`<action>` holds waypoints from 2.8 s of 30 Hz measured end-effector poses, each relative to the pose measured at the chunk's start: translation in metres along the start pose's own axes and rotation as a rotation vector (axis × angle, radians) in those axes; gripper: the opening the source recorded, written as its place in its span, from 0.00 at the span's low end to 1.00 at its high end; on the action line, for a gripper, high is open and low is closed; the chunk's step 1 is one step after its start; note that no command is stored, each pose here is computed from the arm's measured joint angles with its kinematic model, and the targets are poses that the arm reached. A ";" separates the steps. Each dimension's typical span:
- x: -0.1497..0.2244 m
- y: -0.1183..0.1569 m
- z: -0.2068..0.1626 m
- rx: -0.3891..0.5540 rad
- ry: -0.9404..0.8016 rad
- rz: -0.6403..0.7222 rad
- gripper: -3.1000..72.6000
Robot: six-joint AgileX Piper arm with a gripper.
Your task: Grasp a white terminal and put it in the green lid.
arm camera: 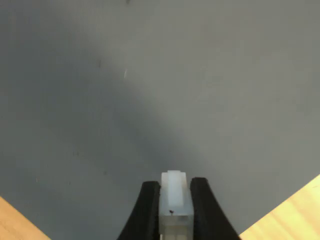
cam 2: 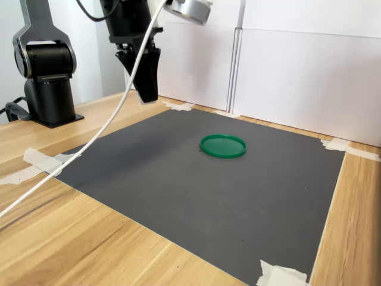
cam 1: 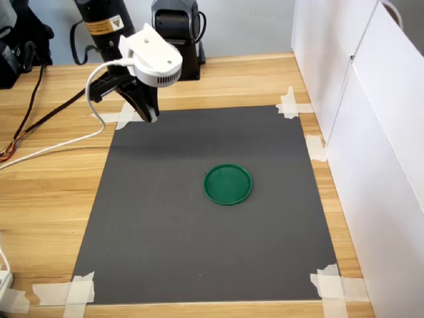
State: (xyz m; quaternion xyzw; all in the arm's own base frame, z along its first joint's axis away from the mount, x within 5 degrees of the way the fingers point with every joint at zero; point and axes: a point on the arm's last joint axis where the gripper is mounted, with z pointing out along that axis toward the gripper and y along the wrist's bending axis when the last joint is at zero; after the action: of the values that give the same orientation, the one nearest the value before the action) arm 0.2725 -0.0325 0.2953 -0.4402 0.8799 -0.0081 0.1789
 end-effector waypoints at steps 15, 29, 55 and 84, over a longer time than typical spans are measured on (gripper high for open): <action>-0.071 0.033 0.004 -0.020 0.019 -0.096 0.20; -0.110 0.048 0.068 -0.007 0.095 -0.194 0.20; -0.118 0.045 0.126 -0.075 0.076 -0.277 0.57; -0.082 0.010 0.071 -0.004 0.071 -0.147 0.02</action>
State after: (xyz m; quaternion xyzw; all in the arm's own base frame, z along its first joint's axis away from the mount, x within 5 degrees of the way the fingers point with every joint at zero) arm 0.3325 0.0473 0.2522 -0.5035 0.8509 -0.0353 0.1457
